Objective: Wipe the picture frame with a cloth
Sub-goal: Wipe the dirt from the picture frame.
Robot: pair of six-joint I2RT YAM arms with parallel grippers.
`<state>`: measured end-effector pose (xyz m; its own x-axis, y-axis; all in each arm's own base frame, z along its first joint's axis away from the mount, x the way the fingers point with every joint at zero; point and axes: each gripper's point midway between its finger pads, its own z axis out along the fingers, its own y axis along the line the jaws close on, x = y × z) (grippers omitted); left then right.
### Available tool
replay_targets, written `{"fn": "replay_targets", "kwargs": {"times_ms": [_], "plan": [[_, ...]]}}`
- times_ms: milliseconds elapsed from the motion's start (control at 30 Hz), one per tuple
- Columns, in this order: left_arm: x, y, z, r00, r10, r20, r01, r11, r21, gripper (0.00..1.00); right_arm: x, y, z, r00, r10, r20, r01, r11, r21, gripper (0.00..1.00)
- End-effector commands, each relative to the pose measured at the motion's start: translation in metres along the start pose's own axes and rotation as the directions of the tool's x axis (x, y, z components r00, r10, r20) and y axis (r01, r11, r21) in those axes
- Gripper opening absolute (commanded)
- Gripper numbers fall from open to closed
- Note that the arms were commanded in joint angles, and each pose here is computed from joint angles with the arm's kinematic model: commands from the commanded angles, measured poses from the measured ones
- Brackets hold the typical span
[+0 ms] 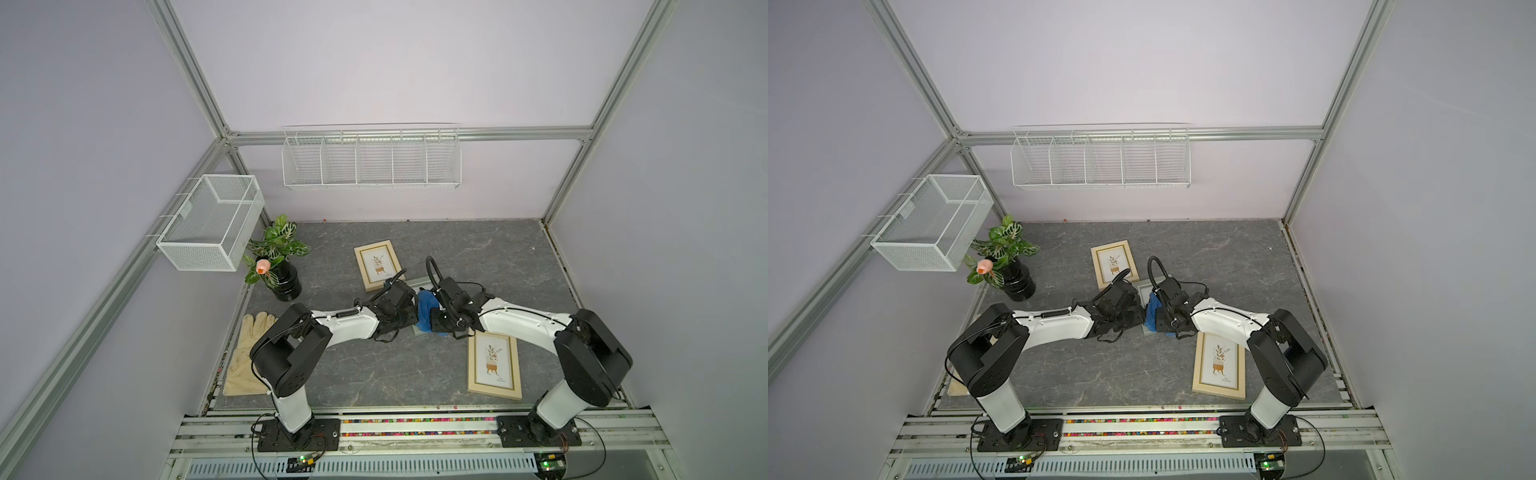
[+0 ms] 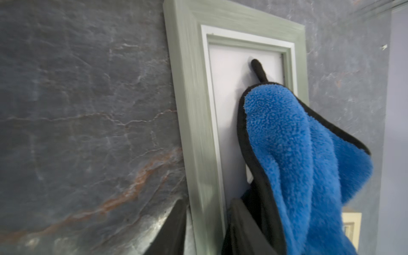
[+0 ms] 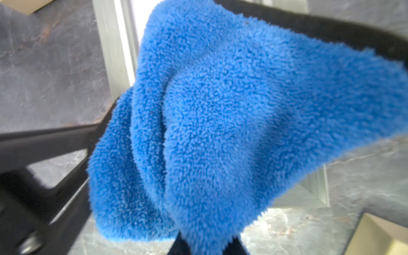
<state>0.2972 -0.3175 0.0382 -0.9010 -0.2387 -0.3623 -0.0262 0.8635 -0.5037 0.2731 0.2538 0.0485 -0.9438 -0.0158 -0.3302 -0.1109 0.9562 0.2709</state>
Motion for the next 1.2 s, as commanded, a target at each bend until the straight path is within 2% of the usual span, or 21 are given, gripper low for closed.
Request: {"fn": "replay_targets", "kwargs": {"times_ms": [0,167,400,600,833,1000,1167], "plan": [[-0.001,0.0,0.006,1.0,-0.008,-0.008,0.008,1.0,-0.03,0.4,0.017,0.007,-0.001,0.999,0.003,-0.033,-0.004,1.0,-0.025,0.07],[0.004,0.015,0.017,1.0,0.005,-0.027,-0.008,0.995,-0.102,0.38,0.019,0.004,-0.005,1.0,0.003,-0.021,-0.003,1.0,-0.015,0.07],[0.012,0.039,0.019,0.998,0.05,-0.043,-0.057,0.981,-0.187,0.16,-0.003,-0.02,-0.017,1.0,0.005,0.023,-0.007,0.998,0.062,0.07],[0.023,0.055,0.018,0.991,0.104,-0.079,-0.118,0.971,-0.209,0.15,-0.031,-0.021,-0.002,1.0,-0.026,0.012,0.025,0.996,0.091,0.07],[0.029,0.063,0.011,0.99,0.112,-0.085,-0.128,0.968,-0.214,0.15,-0.062,-0.02,0.022,0.996,-0.086,-0.002,0.085,0.982,0.169,0.07],[0.026,0.062,0.008,0.991,0.119,-0.07,-0.131,0.969,-0.21,0.16,-0.025,-0.027,0.018,0.992,-0.112,-0.055,0.12,0.977,0.177,0.07],[0.026,0.057,0.01,0.989,0.128,-0.068,-0.139,0.973,-0.184,0.16,0.013,-0.033,0.011,0.993,-0.083,-0.089,0.094,0.986,0.134,0.07]]}}
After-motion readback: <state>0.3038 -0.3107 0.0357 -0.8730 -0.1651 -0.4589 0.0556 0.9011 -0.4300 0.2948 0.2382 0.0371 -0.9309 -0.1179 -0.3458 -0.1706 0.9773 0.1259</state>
